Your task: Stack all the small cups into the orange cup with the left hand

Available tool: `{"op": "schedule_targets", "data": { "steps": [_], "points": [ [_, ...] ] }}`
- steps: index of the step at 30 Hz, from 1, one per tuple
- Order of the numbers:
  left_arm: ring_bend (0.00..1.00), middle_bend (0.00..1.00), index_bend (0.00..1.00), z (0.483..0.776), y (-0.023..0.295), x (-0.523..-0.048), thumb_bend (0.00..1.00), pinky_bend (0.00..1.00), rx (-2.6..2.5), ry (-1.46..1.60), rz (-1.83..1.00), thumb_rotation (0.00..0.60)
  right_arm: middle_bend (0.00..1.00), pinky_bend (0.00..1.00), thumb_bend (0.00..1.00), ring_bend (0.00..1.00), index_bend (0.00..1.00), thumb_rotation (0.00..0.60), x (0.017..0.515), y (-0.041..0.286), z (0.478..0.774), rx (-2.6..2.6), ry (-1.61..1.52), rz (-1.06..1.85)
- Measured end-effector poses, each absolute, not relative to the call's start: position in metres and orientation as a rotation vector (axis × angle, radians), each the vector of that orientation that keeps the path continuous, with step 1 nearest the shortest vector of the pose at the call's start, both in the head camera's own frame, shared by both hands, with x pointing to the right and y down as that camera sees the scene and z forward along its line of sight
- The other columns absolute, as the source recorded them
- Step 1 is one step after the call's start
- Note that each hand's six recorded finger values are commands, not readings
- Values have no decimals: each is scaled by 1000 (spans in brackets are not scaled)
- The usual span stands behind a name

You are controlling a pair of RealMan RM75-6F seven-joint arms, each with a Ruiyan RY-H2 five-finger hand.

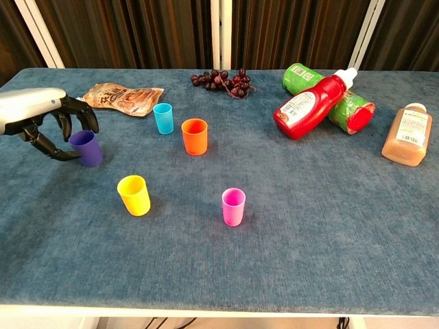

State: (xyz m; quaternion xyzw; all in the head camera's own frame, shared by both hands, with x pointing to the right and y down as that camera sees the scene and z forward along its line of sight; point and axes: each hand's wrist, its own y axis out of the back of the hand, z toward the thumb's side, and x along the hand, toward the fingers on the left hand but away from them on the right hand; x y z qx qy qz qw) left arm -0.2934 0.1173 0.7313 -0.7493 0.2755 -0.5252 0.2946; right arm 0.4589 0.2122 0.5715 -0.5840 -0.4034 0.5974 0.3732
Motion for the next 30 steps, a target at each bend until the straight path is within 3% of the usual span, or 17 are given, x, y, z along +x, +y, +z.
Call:
{"op": "schedule_targets", "data": {
  "steps": [10, 16, 26, 30],
  "points": [
    [523, 452, 436, 727, 114, -290, 282, 438, -1990, 752, -1373, 600, 0, 0, 313, 0, 0, 600, 460, 212, 571, -1495, -1040, 1529],
    [523, 459, 442, 708, 104, -275, 283, 439, -2003, 802, -1294, 600, 0, 0, 313, 0, 0, 600, 459, 212, 571, -1496, -1036, 1530],
    [532, 469, 454, 678, 78, -210, 284, 448, -2040, 744, -1177, 600, 0, 0, 313, 0, 0, 600, 452, 214, 578, -1519, -1015, 1531],
    [531, 469, 453, 680, 69, -180, 284, 447, -2044, 706, -1156, 600, 0, 0, 313, 0, 0, 600, 451, 214, 578, -1523, -1010, 1531]
  ]
}}
